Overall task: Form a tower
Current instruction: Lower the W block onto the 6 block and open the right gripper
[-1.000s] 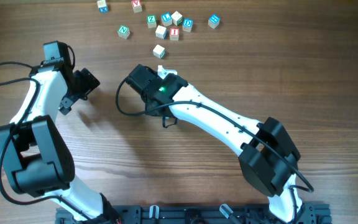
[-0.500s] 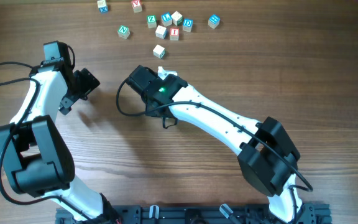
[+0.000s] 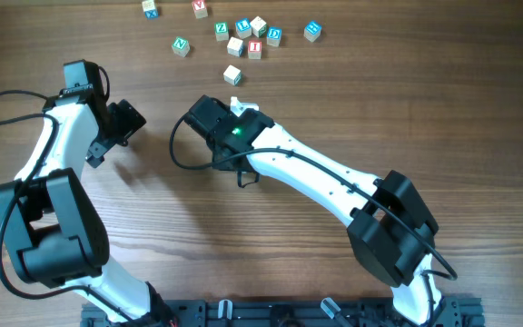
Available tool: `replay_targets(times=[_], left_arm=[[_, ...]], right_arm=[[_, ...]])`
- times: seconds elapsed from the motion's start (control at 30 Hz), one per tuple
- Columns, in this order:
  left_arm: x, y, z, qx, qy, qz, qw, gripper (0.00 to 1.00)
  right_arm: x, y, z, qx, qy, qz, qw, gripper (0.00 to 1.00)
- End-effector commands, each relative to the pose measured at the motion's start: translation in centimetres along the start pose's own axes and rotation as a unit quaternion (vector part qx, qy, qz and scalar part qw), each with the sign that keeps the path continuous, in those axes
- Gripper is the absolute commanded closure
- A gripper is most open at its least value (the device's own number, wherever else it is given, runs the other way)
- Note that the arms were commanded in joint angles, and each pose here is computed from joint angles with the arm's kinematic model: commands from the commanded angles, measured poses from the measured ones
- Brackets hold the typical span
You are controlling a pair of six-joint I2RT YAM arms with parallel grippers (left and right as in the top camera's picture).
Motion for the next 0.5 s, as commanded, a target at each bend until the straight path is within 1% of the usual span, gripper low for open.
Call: replay_targets(times=[0.0, 0.17, 0.33, 0.37, 0.43, 0.47], left_arm=[[0.51, -0.86, 0.15, -0.005, -0.001, -0.013, 1.000, 0.00], [0.51, -0.86, 0.15, -0.005, -0.001, -0.013, 1.000, 0.00], [0.51, -0.86, 0.15, -0.005, -0.001, -0.013, 1.000, 0.00], [0.51, -0.86, 0.15, -0.005, -0.001, -0.013, 1.000, 0.00], [0.51, -0.86, 0.15, -0.005, -0.001, -0.013, 1.000, 0.00], [0.51, -0.86, 0.15, -0.005, -0.001, -0.013, 1.000, 0.00]], right_arm=[[-0.11, 0.79, -0.21, -0.015, -0.004, -0.006, 1.000, 0.61], [-0.06, 0.79, -0.19, -0.015, -0.003, -0.008, 1.000, 0.59], [-0.06, 0.79, -0.19, -0.015, -0.003, -0.008, 1.000, 0.59], [-0.03, 0.79, -0.18, -0.014, -0.003, -0.009, 1.000, 0.61], [0.00, 0.79, -0.13, -0.012, -0.002, -0.010, 1.000, 0.68], [0.03, 0.79, -0.07, -0.011, -0.001, -0.011, 1.000, 0.69]])
Point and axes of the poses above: each gripper's point midway between its finger pads, its own y axis out along the fingers, its own z axis along the line the jaws close on, x = y × z, the point moved 9 cm from there along -y, back along the fingers, and after that the axes turned 10 degrees about y, right-handed, at the moved point
